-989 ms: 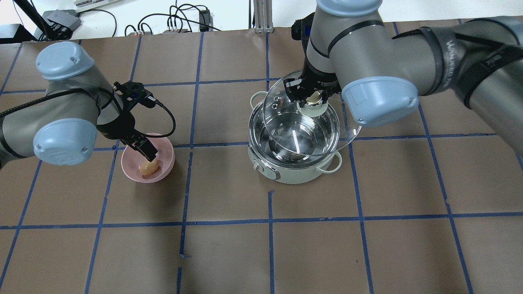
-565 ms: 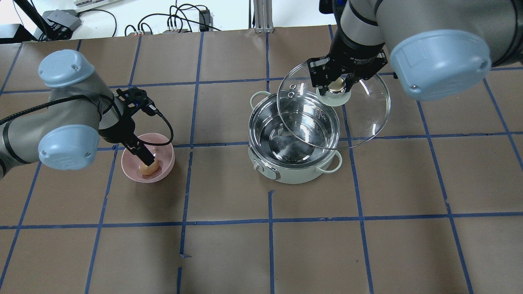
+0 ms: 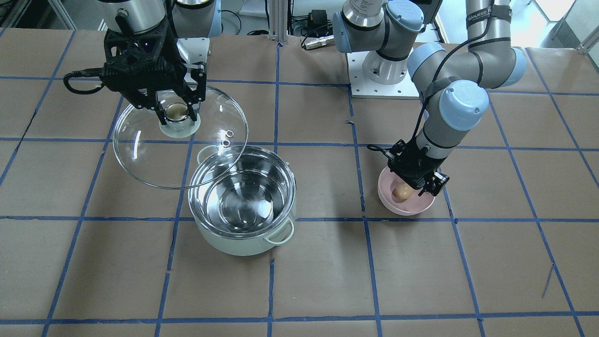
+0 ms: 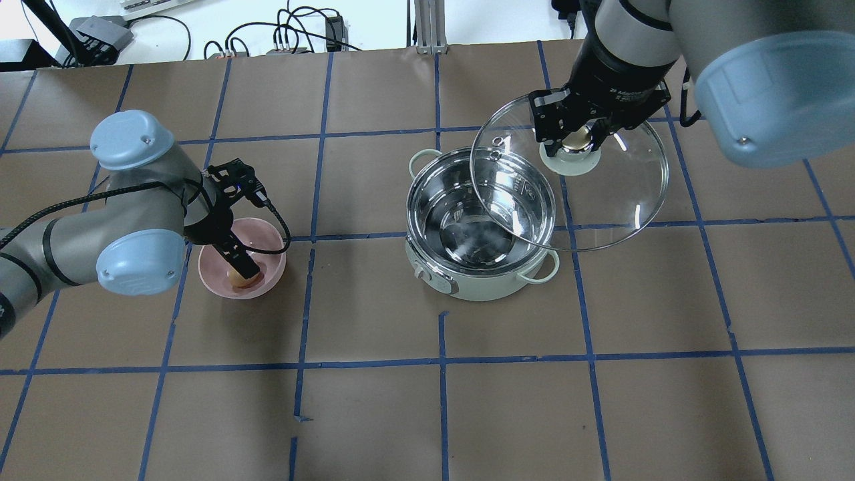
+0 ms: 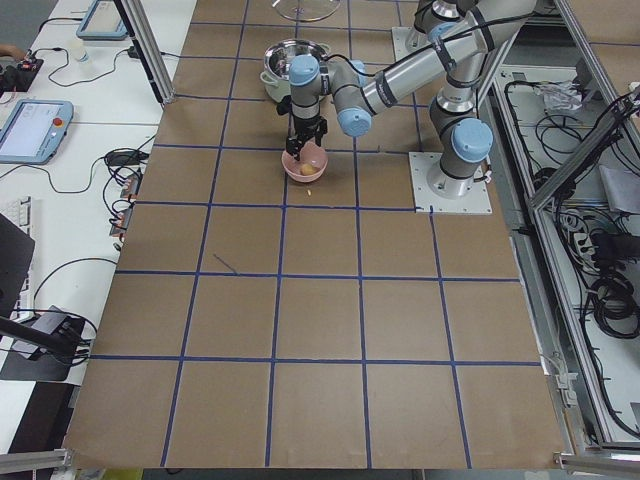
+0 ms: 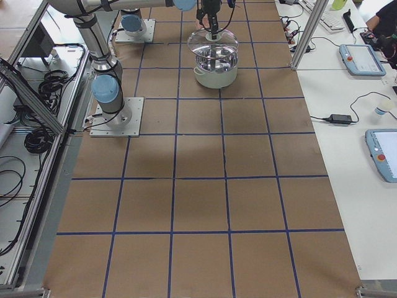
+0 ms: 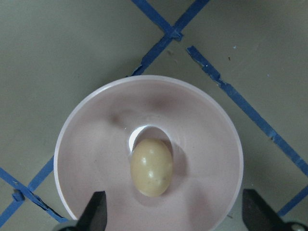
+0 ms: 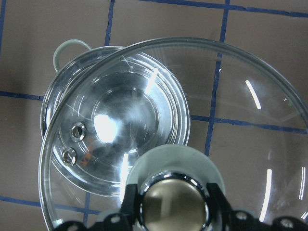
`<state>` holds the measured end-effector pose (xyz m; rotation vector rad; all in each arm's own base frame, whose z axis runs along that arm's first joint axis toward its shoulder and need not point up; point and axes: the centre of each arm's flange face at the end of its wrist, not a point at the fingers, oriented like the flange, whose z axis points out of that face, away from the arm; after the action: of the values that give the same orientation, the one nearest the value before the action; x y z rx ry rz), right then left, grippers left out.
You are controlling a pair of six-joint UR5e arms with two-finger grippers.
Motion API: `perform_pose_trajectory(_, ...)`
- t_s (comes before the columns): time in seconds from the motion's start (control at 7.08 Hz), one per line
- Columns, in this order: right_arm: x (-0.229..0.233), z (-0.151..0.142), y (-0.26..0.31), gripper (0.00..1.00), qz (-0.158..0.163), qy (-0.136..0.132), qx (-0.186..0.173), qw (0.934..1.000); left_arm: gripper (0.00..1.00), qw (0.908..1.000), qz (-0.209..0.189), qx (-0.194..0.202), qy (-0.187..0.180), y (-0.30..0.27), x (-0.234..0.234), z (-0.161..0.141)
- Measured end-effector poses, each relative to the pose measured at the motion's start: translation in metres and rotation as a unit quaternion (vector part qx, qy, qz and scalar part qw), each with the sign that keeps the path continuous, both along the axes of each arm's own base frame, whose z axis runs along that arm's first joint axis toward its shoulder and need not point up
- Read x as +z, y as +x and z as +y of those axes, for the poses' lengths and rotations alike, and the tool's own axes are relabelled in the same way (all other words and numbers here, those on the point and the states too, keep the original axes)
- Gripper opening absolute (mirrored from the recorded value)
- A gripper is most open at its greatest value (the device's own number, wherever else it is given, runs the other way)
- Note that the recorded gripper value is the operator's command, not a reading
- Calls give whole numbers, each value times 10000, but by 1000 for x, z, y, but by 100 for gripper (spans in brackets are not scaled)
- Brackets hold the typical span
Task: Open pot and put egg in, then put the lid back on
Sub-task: 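Lift the glass lid off the pot and move it aside with the right gripper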
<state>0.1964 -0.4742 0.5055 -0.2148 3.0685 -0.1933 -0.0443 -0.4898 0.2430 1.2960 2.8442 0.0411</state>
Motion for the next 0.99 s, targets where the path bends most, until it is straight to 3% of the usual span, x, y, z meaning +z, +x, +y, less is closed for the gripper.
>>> perform_pose_trajectory(0.99, -16, 1, -13, 7, 124, 233, 98, 9996, 95, 9999, -1, -117, -27, 1, -19, 0)
